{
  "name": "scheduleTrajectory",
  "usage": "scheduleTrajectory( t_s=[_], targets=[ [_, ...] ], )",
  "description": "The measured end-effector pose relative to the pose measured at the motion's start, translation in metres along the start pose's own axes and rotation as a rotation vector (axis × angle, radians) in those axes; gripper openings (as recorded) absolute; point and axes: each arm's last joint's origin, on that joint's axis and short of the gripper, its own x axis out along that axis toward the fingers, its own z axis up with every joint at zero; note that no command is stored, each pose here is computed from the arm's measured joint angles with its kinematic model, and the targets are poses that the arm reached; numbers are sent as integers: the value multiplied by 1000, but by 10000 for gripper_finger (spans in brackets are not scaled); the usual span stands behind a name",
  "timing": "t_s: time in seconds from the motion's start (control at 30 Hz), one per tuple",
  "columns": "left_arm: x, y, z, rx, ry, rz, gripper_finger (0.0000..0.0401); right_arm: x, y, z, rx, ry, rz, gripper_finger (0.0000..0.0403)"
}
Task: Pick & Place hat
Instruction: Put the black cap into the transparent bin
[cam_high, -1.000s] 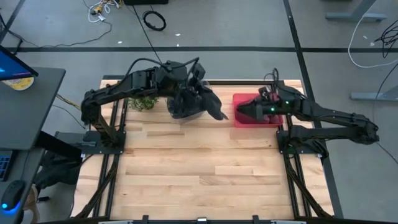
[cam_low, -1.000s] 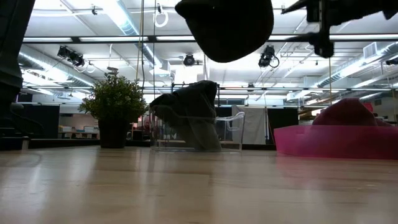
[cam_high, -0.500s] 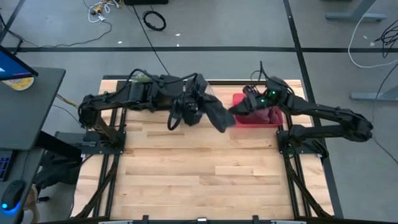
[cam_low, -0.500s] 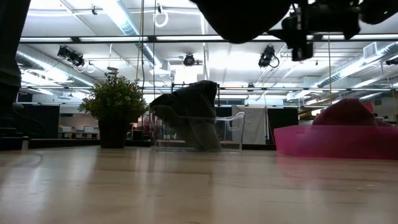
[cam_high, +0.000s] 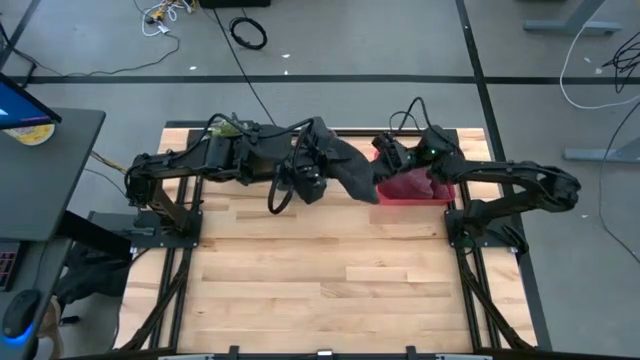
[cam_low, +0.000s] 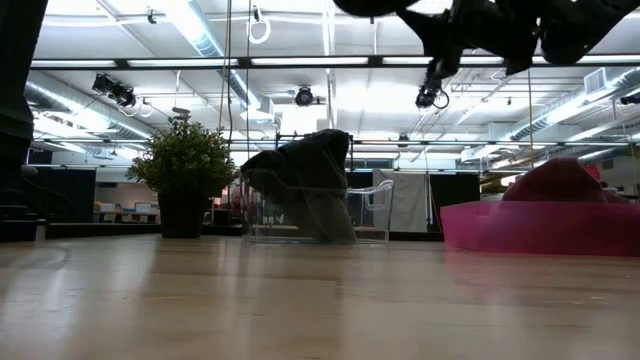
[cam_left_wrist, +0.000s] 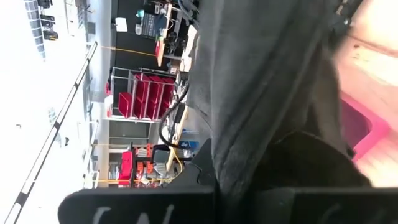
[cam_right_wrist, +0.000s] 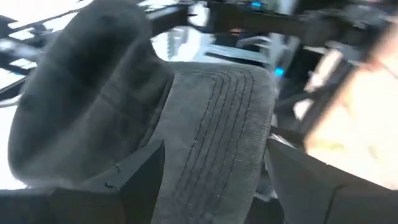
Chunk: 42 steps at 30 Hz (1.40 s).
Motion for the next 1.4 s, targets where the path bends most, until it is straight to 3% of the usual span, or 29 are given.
scheduleTrajectory(
  t_s=[0.23,0.5,0.8,1.13,1.3,1.4],
  targets=[
    [0,0,0,-38,0,3,5,3,7,1,-74,-46,85,277],
    [0,12,0,-29,11,124,5,6,-6,-3,27,25,-18,277],
    [4,21,-3,-14,-5,207,5,14,-8,-7,62,55,11,277],
    [5,24,-1,-72,-84,225,5,17,1,-2,34,-17,188,277],
    [5,23,-1,-85,-83,216,5,17,3,-2,0,-22,213,272],
    [6,22,-2,-118,-83,204,5,17,4,-2,-28,-39,223,249]
  ],
)
